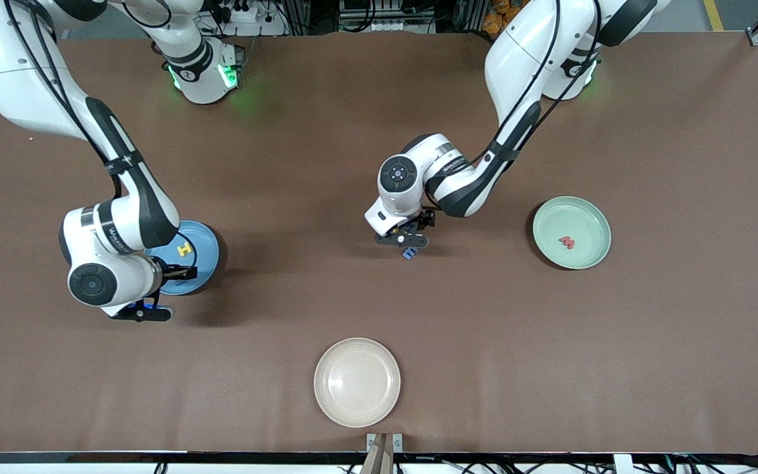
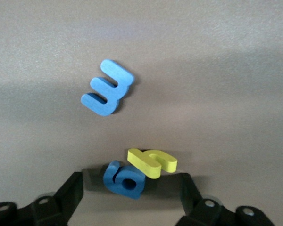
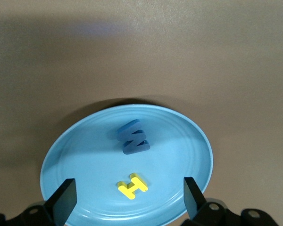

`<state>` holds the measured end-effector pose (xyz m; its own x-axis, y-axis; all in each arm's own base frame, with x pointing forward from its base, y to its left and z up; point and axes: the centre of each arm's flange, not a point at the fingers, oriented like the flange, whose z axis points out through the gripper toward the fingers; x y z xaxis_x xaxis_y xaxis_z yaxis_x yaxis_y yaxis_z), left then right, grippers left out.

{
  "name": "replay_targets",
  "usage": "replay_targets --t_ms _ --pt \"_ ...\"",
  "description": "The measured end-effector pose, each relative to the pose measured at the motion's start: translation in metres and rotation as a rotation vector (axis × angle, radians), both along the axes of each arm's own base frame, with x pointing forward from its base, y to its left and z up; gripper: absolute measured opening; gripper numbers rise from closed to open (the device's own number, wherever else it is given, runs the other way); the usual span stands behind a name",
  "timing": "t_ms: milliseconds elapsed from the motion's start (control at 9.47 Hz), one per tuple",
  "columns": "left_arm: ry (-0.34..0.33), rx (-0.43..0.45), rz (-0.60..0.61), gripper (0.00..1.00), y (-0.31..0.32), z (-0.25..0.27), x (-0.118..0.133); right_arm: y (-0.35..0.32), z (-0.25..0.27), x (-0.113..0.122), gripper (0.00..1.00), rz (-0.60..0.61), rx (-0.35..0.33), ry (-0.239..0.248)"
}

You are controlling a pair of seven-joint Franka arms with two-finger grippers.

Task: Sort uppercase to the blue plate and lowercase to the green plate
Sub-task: 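Grasp the blue 6-shaped letter with the left gripper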

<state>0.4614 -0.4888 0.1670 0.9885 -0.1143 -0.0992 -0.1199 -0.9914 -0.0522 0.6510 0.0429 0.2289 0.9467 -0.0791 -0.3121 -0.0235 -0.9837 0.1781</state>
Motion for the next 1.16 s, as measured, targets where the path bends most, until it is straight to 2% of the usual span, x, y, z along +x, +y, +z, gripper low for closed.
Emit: replay_targets --t_ms 211,317,739,1162 --pt "-0.007 -0.008 -0.001 0.49 -0.002 0.005 0.0 0.0 -0.003 0.0 1.0 0.0 0.001 0.004" --pt "-0.012 -0.01 -0.001 0.36 -0.002 0.01 0.001 0.0 -0.004 -0.001 1.0 0.0 0.001 0.006" --pt "-0.024 -0.012 0.021 0.36 0.003 0.022 0.008 0.0 0.008 0.009 1.0 -0.004 0.004 -0.023" --pt "-0.046 0.016 0.1 0.36 0.044 0.073 0.046 0.002 0.009 0.009 1.0 -0.001 0.003 -0.023"
